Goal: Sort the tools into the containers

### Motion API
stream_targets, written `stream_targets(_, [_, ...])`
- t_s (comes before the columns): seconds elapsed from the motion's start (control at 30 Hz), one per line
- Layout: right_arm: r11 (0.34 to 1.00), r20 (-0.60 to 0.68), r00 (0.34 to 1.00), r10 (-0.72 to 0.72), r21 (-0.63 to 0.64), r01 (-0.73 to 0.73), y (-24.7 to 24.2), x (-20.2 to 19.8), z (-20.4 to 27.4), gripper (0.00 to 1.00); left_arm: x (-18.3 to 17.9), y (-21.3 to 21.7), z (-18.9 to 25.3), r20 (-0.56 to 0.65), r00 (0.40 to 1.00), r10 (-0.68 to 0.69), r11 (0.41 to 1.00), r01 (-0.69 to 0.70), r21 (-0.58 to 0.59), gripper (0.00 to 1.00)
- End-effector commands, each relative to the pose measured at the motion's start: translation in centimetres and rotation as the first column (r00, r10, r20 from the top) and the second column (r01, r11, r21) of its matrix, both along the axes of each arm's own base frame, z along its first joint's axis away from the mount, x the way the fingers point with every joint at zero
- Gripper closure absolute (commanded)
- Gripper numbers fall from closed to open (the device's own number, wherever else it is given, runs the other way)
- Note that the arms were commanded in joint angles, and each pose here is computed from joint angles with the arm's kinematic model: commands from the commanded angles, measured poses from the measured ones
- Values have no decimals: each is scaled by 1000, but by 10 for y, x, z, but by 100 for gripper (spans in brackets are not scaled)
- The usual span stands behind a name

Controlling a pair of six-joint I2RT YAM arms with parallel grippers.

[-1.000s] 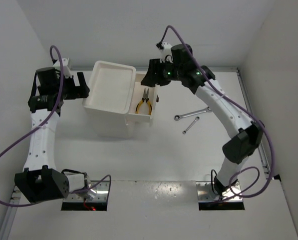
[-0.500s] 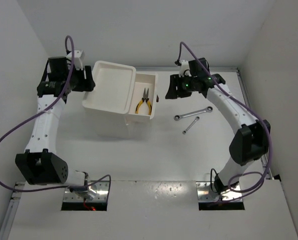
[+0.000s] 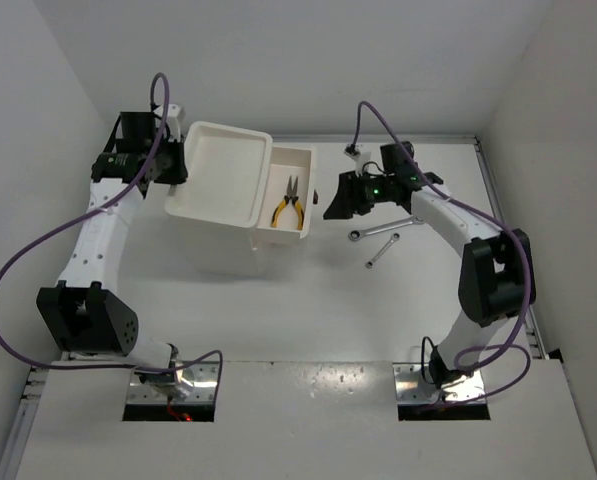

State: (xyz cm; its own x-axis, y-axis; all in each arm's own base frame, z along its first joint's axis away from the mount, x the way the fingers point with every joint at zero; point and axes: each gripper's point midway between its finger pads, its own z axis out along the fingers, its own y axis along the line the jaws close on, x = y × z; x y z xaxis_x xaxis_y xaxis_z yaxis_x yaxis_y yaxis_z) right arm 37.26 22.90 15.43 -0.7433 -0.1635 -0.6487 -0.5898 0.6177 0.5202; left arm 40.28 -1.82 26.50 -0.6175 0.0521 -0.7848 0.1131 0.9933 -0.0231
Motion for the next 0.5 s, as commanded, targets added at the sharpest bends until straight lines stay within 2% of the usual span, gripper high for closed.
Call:
stream_targets(0.0, [961, 209, 967, 148, 200, -190, 10, -10, 42, 46, 7, -4, 14, 36, 999, -11, 1000, 11, 12, 90])
stream_targets(0.03, [948, 265, 949, 169, 221, -231, 9, -8, 47, 46, 5, -7, 12, 22, 999, -26, 1000, 26, 1, 93])
stream_targets(0.1, [936, 293, 937, 189, 236, -262, 2, -11, 44, 45, 2, -9, 11, 13, 999, -53, 998, 53, -15, 99])
stream_targets(0.13, [916, 354, 907, 229, 238, -324, 4, -14, 47, 45, 2, -11, 11, 13, 998, -62, 998, 63, -22, 100])
stream_targets(0.2, [909, 404, 882, 241, 224, -351, -5, -13, 41, 43, 2, -15, 11, 15, 996, -86, 996, 86, -29, 100])
stream_targets(0.23, [900, 472, 840, 266, 190, -392, -8, -11, 41, 42, 2, -13, 12, 16, 996, -85, 996, 86, -36, 100])
stream_targets(0.33, [892, 554, 777, 299, 126, -434, -16, -8, 37, 40, 1, -14, 7, -2, 996, -92, 995, 92, -43, 100])
stream_targets(0.47, [858, 685, 608, 401, -49, -511, -20, -2, 29, 38, 2, -16, 3, -10, 995, -99, 994, 99, -50, 100])
